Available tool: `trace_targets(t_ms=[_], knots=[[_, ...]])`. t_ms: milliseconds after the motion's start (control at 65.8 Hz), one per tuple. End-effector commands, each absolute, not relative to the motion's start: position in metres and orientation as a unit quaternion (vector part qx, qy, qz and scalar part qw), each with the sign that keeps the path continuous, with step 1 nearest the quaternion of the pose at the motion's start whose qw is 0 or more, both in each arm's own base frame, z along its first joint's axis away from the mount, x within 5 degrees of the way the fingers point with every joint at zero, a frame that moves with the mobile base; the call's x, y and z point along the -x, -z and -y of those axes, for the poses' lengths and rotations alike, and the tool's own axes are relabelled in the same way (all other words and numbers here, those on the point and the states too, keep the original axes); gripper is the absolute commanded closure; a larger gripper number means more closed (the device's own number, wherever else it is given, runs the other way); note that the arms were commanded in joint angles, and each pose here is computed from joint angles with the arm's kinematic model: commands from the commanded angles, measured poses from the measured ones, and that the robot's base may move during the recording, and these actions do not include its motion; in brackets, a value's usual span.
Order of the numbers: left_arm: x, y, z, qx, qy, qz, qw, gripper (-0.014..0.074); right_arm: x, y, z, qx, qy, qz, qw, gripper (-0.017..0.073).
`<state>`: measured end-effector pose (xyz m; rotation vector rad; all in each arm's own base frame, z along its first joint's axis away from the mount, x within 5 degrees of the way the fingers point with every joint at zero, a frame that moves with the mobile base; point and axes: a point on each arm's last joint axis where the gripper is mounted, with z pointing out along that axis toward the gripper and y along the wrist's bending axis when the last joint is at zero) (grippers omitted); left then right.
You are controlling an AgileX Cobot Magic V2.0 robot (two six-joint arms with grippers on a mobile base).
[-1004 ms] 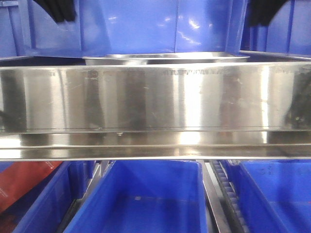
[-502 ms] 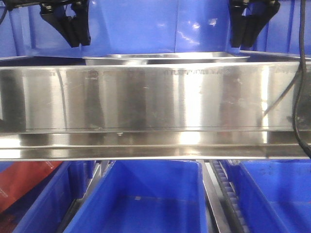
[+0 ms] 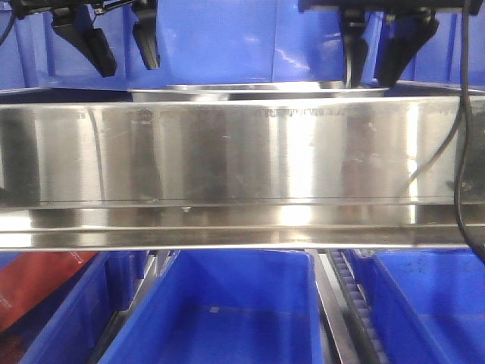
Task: Stack silver trays without gaps
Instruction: 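Lower both grippers onto the tray rims and close them, then lift the silver tray off the shelf with both grippers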
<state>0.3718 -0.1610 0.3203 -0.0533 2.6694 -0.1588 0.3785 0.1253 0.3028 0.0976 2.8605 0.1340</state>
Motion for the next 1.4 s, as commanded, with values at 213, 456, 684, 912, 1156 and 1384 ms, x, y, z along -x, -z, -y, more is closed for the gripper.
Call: trace_targets(t_ms=[213,456,684,912,1156,1384], knots=[[-0.372,-0.303,0.183,-0.007,0.055,-0.976,0.209,0.0349,-0.385,-0.293,-0.127,-0.034,-0.043,-0.990,0.131,0.0421],[-0.374,-0.296,0.184,-0.008,0.051,-0.978,0.202,0.0349,-0.385,-0.293,-0.127,-0.034,-0.043,-0.990,0.131,0.0421],[-0.377,-0.291,0.183,-0.011,0.039,-0.979,0.201,0.0381,-0.385,-0.291,-0.127,-0.034,-0.042,-0.990,0.128,0.0421],[-0.380,-0.282,0.186,-0.011,0.036,-0.981,0.190,0.0424,-0.386,-0.289,-0.128,-0.034,-0.041,-0.991,0.126,0.0421],[-0.380,-0.281,0.185,-0.011,0.034,-0.982,0.187,0.0430,-0.386,-0.289,-0.128,-0.035,-0.041,-0.991,0.126,0.0481],[-0.377,-0.280,0.184,-0.010,0.028,-0.984,0.173,0.0591,-0.385,-0.289,-0.130,-0.038,-0.056,-0.990,0.121,0.0639]])
